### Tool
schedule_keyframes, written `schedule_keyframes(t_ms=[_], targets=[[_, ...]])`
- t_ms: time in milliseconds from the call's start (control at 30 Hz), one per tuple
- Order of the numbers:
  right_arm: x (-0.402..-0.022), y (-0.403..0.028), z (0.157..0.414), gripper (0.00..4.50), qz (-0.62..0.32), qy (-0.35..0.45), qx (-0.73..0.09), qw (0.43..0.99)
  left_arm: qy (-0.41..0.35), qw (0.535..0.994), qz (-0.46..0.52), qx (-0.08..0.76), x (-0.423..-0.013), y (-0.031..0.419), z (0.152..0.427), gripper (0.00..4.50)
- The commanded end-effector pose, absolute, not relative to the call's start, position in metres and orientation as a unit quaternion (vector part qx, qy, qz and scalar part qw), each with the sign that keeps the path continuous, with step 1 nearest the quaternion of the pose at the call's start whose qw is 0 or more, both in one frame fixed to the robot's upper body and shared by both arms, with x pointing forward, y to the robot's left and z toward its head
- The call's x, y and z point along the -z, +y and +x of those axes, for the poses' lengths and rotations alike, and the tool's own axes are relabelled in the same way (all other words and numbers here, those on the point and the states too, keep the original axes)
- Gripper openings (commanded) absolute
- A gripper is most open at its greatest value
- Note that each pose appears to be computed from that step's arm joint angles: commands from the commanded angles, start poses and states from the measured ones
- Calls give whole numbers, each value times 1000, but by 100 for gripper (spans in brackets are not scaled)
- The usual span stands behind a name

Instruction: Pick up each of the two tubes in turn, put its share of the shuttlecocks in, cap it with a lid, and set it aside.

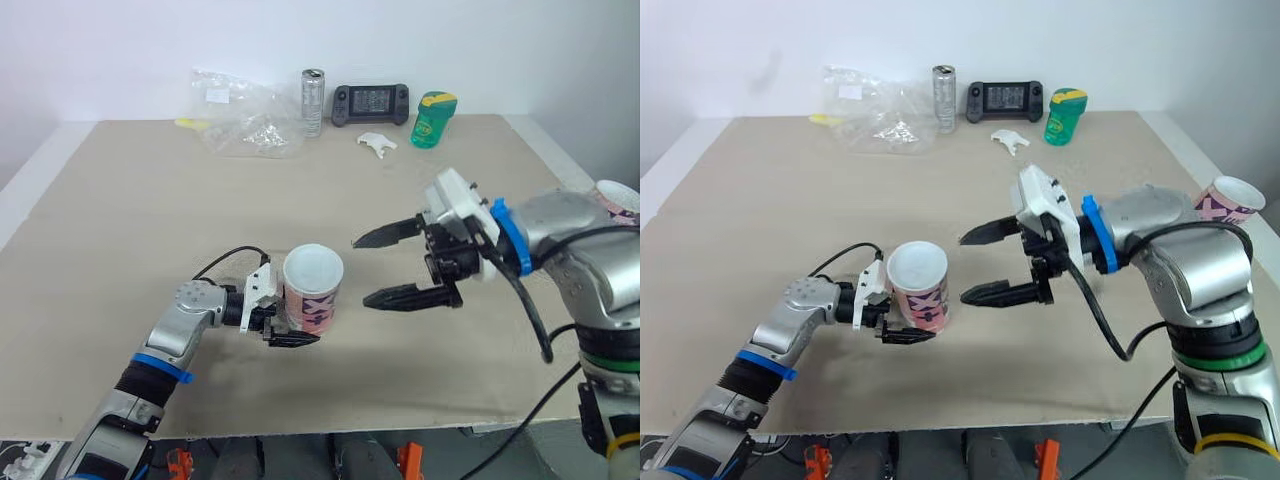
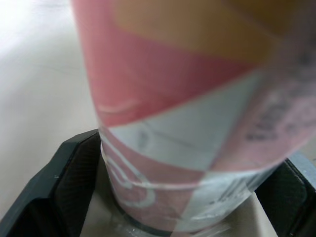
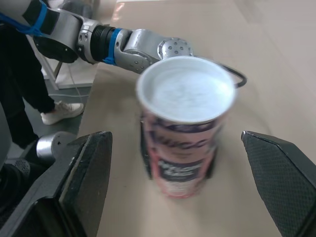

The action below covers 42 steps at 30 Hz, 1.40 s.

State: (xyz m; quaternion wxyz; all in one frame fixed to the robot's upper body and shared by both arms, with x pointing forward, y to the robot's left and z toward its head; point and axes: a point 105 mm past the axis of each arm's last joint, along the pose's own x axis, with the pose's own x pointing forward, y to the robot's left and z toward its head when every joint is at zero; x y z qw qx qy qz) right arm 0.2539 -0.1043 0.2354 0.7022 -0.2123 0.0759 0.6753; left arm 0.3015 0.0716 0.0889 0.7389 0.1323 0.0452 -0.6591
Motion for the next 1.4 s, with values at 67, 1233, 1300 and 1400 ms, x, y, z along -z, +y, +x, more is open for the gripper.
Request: schedule_keyframes(t_ms=[67,1233,1300,1400], targets=[[-221,-114,255,450,-227,80,-636,733,75,763,148,624,-82,111,300,448],[-147,-54,289,450,-132,54,-661,737,-41,840,47,538,-191,154,207,448],[-146,-50,291,450,-131,50,-663,735,-42,841,46,537,-191,154,208,448],[-145,-44,292,450,-131,47,-669,730,-41,840,45,539,-191,153,208,448]])
